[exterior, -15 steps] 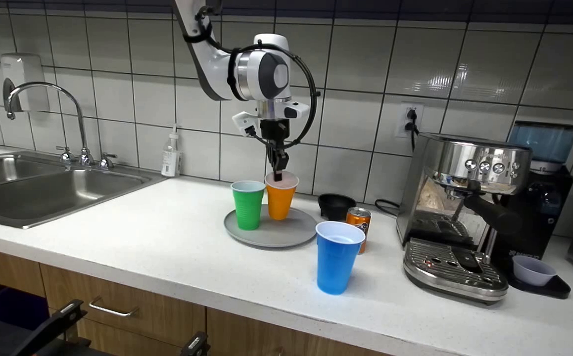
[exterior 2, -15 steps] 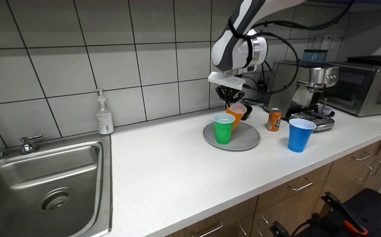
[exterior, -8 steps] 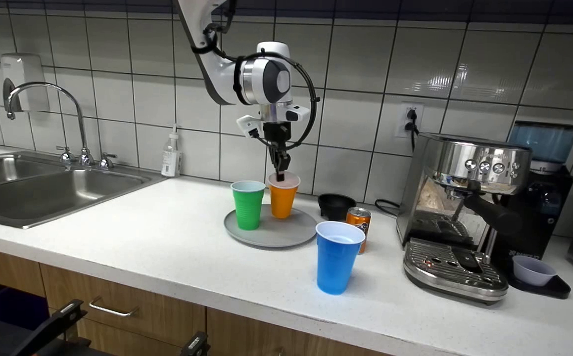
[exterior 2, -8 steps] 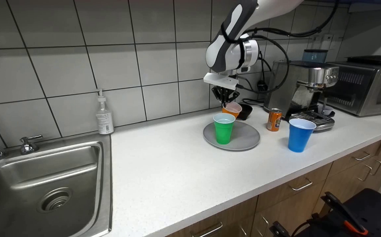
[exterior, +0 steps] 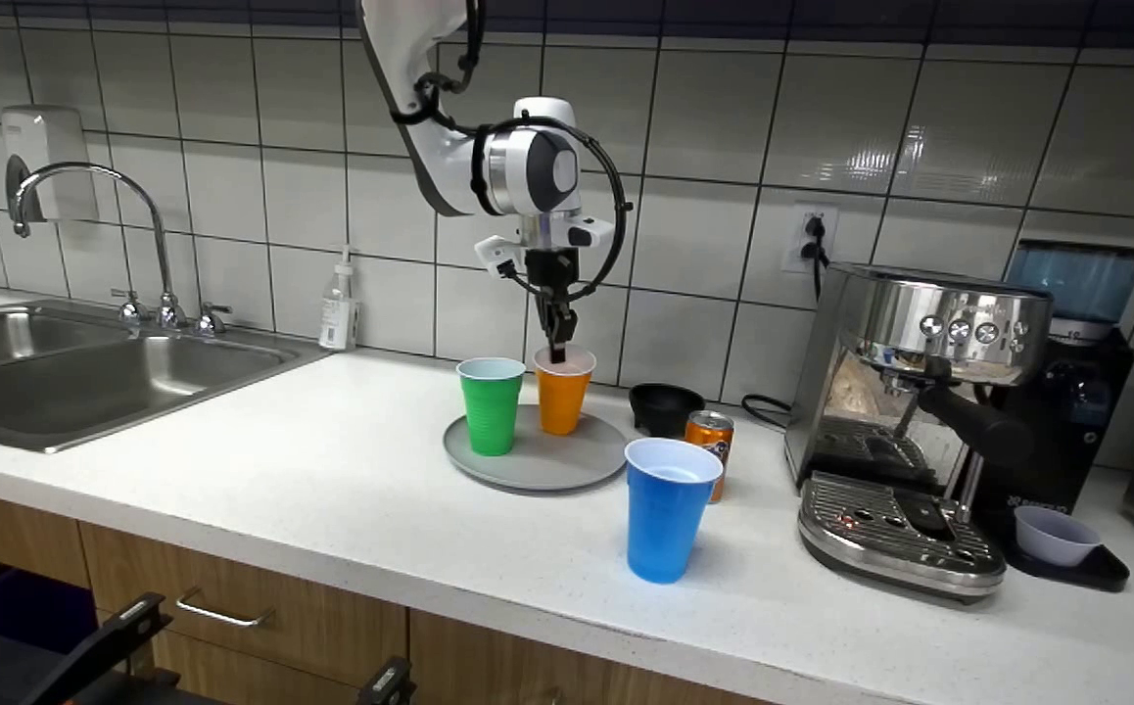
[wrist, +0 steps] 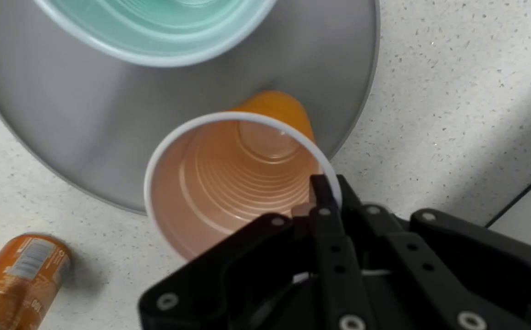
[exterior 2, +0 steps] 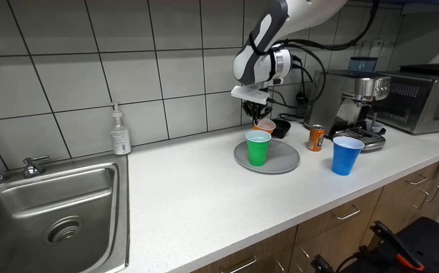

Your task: Put the cups on the grey plate.

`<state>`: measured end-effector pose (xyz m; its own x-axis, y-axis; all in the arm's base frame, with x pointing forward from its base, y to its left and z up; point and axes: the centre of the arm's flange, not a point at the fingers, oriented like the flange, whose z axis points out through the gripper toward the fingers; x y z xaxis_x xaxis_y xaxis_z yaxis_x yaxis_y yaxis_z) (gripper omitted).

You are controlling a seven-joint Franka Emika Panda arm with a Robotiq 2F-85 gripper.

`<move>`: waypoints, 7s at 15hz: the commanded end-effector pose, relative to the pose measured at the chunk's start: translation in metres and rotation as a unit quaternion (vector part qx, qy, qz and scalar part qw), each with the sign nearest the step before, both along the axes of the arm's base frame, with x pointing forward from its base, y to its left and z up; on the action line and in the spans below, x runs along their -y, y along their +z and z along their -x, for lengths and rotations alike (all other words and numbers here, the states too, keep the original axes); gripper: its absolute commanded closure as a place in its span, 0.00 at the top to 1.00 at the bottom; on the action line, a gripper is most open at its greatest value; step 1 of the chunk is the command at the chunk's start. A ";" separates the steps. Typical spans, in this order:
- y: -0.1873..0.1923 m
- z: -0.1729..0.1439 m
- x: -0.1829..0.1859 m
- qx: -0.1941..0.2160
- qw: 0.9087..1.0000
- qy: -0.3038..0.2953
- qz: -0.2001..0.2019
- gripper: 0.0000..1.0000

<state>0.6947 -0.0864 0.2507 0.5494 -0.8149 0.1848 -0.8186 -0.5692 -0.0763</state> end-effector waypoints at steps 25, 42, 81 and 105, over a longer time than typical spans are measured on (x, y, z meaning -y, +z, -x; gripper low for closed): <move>0.042 0.067 0.042 0.003 0.999 -0.048 -0.001 1.00; 0.033 0.184 0.104 -0.043 0.991 -0.124 0.023 1.00; -0.011 0.299 0.169 -0.108 0.963 -0.243 0.036 1.00; 0.019 0.294 0.135 -0.064 0.976 -0.205 0.028 0.01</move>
